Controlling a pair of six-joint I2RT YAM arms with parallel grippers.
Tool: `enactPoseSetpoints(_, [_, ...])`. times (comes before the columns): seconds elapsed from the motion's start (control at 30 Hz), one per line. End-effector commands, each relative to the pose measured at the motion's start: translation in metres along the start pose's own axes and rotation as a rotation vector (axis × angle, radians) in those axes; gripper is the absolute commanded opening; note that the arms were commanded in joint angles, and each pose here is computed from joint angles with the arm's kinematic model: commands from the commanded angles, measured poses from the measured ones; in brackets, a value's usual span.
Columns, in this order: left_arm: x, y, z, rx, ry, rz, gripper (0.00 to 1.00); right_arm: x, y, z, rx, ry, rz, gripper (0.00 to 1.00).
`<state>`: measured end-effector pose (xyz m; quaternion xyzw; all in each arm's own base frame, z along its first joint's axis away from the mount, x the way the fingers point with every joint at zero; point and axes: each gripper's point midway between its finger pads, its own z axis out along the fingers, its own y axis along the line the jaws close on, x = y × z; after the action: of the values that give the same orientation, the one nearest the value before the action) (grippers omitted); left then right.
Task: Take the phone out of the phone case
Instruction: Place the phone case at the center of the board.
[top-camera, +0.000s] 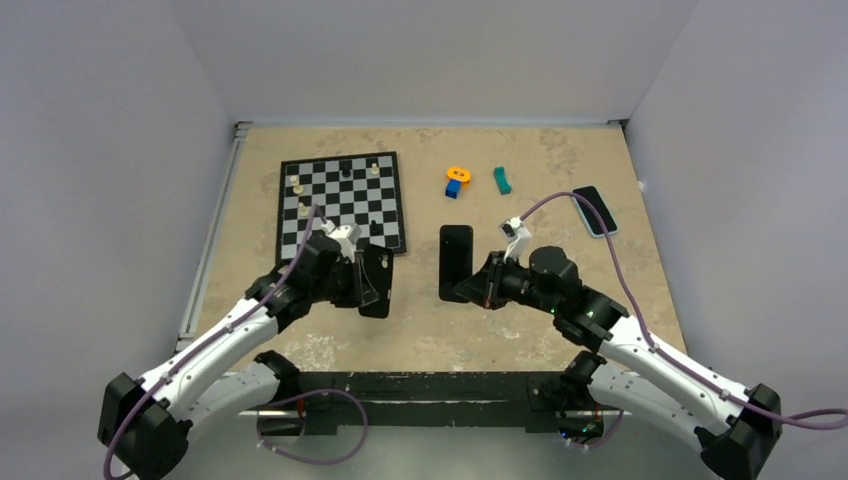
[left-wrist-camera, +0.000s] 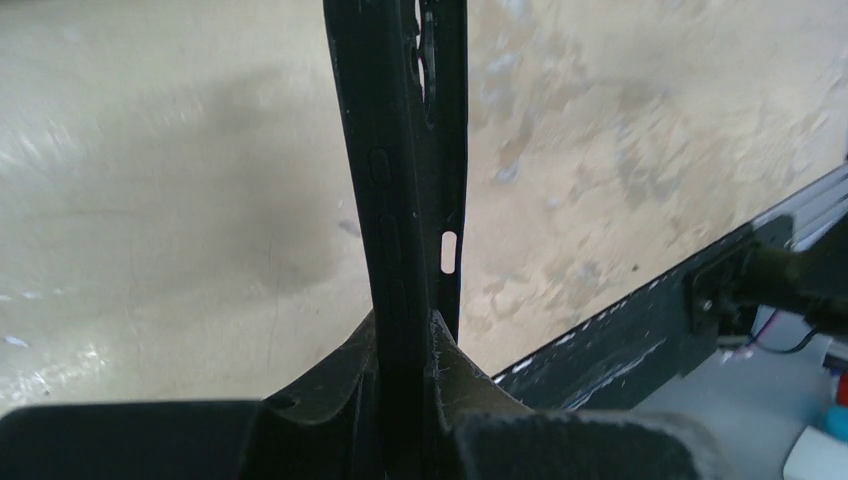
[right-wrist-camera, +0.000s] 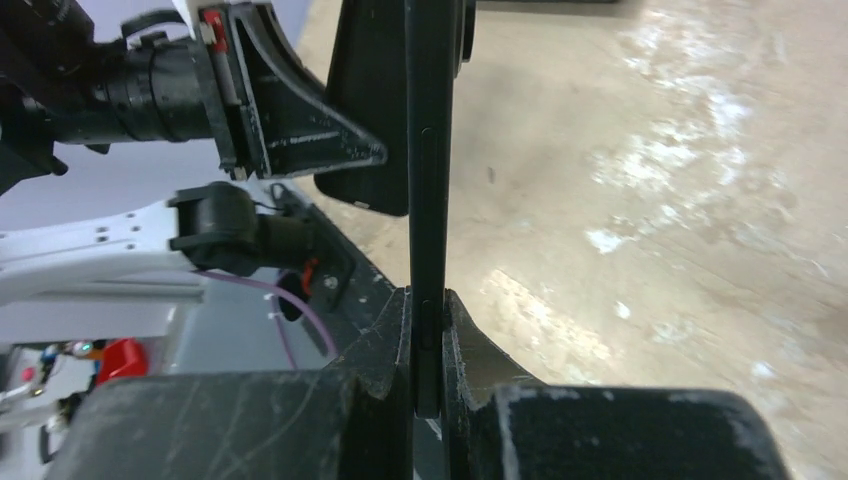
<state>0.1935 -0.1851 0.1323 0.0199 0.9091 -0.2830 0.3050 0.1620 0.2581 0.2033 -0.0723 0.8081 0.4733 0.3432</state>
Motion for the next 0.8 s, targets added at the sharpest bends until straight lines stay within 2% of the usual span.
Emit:
enactPoseSetpoints(0.0, [0.025,-0.003,0.016,0.069,0.107,-0.002,0.0,-0.033,0.004,-0.015,0.065,-0.111,-0.088,0.0])
enactPoseSetpoints(0.3, [0.046,0.026,0.047,-0.06,0.247,-0.032,0.0,-0.024,0.003,-0.012,0.04,-0.091,-0.066,0.0])
enactPoseSetpoints(0.73, [0.067,0.054,0.045,-0.196,0.307,-0.079,0.0,-0.019,0.002,-0.009,0.025,-0.076,-0.063,0.0])
enactPoseSetpoints(0.77, [0.067,0.057,0.044,-0.219,0.308,-0.083,0.04,-0.019,0.002,-0.009,0.023,-0.077,-0.062,0.0])
